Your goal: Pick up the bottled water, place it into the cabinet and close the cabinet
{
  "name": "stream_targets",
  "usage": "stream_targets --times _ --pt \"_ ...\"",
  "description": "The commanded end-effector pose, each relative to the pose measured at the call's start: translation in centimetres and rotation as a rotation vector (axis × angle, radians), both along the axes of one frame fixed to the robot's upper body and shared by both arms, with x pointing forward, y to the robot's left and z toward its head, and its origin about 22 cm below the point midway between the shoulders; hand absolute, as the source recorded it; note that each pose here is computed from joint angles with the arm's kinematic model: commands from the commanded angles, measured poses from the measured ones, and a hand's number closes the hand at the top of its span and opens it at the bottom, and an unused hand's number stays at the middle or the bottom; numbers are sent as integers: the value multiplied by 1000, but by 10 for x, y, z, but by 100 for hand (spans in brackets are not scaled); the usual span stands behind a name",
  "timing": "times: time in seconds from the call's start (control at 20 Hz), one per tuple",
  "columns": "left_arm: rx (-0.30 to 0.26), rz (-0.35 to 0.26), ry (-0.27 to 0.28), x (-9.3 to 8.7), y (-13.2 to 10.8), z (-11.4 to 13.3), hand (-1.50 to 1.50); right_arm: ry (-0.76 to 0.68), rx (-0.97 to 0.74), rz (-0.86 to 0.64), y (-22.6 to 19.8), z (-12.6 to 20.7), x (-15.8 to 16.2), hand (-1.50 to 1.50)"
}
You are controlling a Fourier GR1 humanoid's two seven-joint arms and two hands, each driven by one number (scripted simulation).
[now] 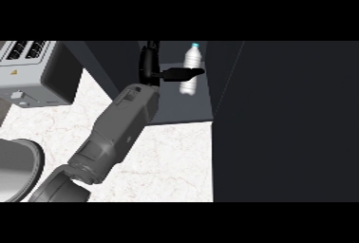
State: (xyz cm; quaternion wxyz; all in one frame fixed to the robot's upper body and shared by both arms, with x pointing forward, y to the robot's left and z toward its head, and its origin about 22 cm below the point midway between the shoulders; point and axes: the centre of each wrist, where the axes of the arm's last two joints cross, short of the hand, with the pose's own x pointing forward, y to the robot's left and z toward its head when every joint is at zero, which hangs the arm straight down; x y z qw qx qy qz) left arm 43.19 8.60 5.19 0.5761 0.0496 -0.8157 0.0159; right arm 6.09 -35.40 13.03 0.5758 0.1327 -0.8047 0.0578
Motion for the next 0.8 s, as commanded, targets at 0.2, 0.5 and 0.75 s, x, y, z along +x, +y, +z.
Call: stream_targets --times 0.2,0.5,0.75 --pt "-84 -45 -7 -20 -9 -12 -150 -33 -20 17 21 22 -11 -150" --pt "-135 -139 32 -58 -25 -25 -150 -6 -52 -42 16 22 -7 -150" --pt "-193 -206 36 -102 -32 -36 -150 -19 -15 -64 20 22 -8 -150"
